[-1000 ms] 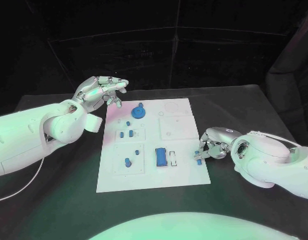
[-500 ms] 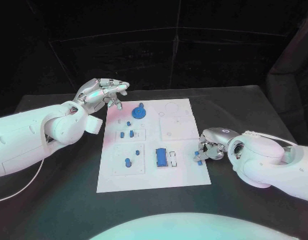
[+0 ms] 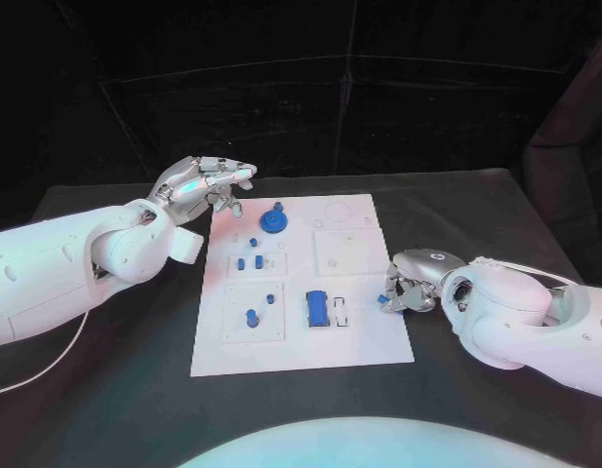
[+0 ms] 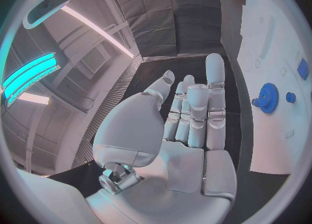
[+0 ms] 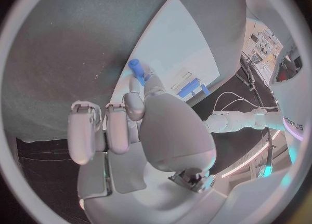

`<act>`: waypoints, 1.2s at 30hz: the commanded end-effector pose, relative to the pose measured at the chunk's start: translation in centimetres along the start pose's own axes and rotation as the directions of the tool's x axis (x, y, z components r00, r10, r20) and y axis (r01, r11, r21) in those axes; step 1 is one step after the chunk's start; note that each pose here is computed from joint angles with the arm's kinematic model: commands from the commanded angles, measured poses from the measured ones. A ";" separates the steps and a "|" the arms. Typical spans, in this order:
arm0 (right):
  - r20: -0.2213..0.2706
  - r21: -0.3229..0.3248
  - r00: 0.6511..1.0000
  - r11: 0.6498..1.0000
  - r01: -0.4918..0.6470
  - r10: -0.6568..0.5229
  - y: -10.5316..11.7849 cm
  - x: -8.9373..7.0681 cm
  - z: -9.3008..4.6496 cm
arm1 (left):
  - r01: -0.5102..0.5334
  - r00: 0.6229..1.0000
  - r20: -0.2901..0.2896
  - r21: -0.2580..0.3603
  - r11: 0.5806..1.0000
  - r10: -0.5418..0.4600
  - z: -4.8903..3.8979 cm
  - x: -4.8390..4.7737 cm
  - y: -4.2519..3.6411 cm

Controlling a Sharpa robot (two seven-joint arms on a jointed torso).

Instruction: Assemble the parts on the task board

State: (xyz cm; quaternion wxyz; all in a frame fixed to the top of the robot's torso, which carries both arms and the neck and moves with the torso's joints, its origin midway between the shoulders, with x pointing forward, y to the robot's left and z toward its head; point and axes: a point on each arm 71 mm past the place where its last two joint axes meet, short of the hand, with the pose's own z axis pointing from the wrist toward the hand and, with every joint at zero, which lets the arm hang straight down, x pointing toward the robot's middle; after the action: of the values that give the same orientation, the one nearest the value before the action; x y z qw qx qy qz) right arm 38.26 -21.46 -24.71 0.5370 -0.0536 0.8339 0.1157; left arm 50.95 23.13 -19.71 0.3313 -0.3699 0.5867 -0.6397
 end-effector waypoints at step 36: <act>-0.029 0.052 0.913 0.913 -0.405 0.406 3.5 0.6 -0.3 | 0.004 1.000 -0.015 0.009 1.000 -0.004 -0.07 0.22 -0.19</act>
State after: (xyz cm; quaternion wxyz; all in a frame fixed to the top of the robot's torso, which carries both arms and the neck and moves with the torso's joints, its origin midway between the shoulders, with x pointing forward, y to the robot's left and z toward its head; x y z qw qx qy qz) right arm 36.97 -18.26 -24.65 0.4894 0.1158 0.8400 0.2037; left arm 50.81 23.11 -19.70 0.3293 -0.3692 0.5876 -0.6403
